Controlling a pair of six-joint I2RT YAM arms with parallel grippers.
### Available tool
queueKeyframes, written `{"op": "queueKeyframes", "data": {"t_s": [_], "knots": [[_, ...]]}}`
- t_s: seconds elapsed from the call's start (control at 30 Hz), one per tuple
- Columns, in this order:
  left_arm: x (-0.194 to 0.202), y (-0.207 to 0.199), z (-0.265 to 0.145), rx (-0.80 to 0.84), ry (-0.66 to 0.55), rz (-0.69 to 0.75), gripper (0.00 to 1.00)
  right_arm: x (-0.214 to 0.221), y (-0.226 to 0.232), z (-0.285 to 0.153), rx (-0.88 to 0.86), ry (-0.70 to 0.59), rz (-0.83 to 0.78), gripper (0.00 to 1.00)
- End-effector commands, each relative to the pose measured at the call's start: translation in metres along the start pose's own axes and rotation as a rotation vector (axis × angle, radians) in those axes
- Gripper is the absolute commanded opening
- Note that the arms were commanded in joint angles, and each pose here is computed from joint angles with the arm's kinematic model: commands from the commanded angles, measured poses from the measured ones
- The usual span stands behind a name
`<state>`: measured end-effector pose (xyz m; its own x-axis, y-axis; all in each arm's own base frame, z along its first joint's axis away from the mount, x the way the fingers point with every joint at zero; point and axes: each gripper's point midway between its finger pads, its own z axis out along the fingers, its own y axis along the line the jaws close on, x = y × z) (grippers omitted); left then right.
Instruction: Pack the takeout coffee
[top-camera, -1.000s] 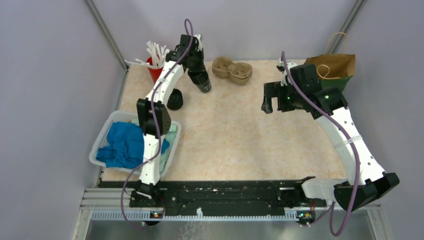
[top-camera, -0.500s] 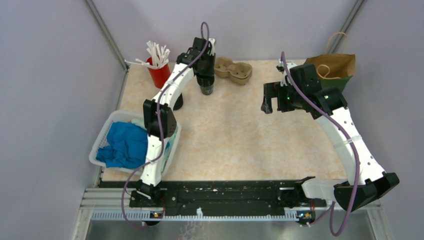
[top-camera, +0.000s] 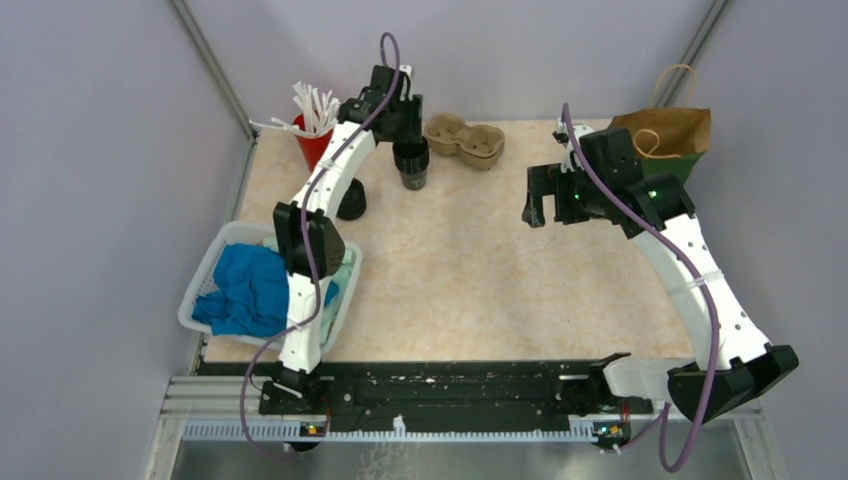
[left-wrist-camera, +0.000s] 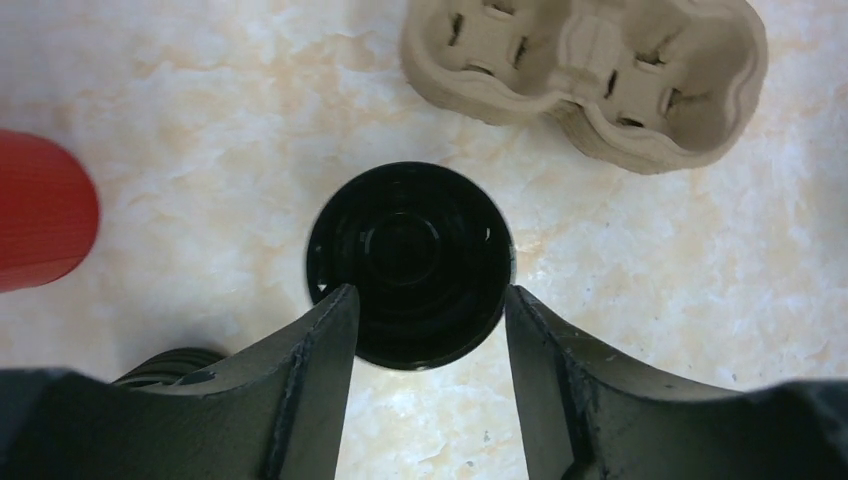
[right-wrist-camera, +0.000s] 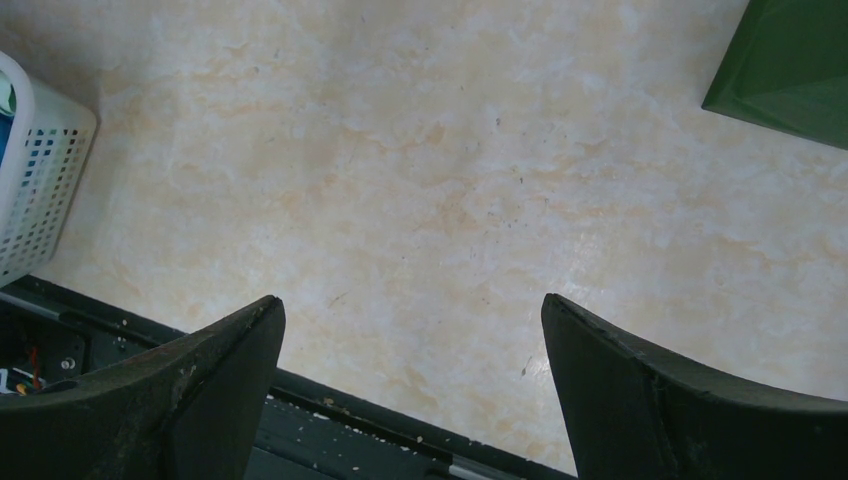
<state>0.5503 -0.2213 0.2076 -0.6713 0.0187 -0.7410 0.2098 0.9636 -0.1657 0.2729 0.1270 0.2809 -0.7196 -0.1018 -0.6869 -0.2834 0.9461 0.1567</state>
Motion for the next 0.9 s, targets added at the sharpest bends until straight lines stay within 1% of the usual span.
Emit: {"op": "queueKeyframes", "data": {"t_s": [0.0,0.07,0.17,0.27,0.47,0.6,0.77,0.87], "knots": [[-0.043,0.03,-0.041,-0.102,-0.122,-0.069,0.59,-0.011,0.003,-0.002,-0.016,-0.048,-0.002,0.99],[-0.037,0.041,-0.035,-0.124,-0.102,-0.089,0.51,-0.011,0.002,-0.002,-0.013,-0.048,-0.002,0.99],[-0.032,0.049,-0.028,-0.139,-0.081,-0.098,0.43,-0.011,0.001,-0.003,-0.006,-0.048,-0.001,0.99],[-0.028,0.052,-0.021,-0.134,-0.068,-0.105,0.38,-0.011,0.001,-0.002,-0.006,-0.048,-0.003,0.99],[-0.019,0.053,-0.012,-0.132,-0.04,-0.112,0.32,-0.012,0.001,0.0,-0.007,-0.044,-0.003,0.99],[-0.014,0.049,-0.005,-0.103,-0.021,-0.117,0.34,-0.012,0.001,-0.001,-0.007,-0.044,-0.005,0.99],[-0.009,0.046,0.001,-0.088,-0.005,-0.125,0.34,-0.012,0.001,0.0,-0.005,-0.044,-0.006,0.99],[-0.008,0.046,0.002,-0.087,-0.003,-0.127,0.3,-0.012,0.001,-0.001,-0.006,-0.044,-0.007,0.99]]}}
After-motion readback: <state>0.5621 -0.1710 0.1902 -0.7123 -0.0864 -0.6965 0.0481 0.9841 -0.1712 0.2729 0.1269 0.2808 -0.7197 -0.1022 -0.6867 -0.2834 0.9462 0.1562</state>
